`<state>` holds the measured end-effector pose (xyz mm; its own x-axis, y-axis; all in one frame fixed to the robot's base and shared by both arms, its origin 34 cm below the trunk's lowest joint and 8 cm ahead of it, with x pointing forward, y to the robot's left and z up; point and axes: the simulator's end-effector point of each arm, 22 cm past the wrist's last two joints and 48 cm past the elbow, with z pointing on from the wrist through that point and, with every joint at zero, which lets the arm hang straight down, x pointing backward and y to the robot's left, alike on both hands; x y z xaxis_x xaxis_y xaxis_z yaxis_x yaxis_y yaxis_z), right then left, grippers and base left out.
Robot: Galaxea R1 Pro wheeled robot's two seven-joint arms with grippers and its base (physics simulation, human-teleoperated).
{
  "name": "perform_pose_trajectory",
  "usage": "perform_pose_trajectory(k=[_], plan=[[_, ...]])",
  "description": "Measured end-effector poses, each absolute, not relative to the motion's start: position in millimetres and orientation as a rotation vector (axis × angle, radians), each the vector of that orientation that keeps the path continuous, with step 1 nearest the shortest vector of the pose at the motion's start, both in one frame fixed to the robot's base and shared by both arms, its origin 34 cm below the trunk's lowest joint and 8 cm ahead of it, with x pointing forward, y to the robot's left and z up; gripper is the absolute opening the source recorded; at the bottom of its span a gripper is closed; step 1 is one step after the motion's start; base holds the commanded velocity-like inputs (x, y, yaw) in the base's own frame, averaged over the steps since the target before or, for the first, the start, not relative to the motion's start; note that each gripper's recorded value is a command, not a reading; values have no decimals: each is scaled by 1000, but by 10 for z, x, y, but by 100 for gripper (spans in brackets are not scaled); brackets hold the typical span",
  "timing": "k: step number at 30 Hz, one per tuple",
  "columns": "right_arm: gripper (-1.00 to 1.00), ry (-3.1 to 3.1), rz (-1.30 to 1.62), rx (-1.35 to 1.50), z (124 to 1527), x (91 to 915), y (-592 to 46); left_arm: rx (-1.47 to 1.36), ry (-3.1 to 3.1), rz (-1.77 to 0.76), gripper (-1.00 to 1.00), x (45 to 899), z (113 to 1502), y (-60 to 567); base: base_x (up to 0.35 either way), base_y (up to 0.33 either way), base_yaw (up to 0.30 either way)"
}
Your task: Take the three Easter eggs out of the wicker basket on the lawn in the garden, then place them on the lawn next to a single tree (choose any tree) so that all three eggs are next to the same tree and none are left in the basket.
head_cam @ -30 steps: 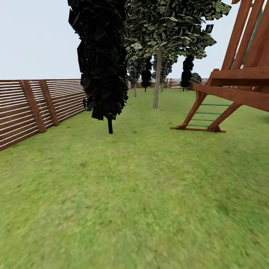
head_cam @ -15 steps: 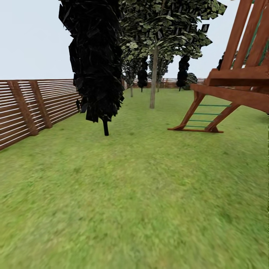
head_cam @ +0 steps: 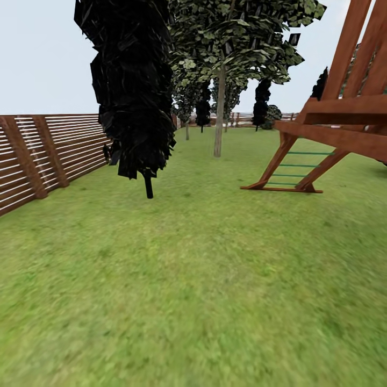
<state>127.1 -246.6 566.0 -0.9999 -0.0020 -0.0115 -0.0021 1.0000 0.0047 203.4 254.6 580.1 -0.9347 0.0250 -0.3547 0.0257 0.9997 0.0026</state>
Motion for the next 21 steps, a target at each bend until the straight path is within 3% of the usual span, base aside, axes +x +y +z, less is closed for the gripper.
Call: perform_pose_trajectory(k=[21], plan=[[100, 3131, 7, -4, 5660, 1266, -2468, 37, 2779, -3, 100, 2034, 5801, 2543, 330, 0, 0]])
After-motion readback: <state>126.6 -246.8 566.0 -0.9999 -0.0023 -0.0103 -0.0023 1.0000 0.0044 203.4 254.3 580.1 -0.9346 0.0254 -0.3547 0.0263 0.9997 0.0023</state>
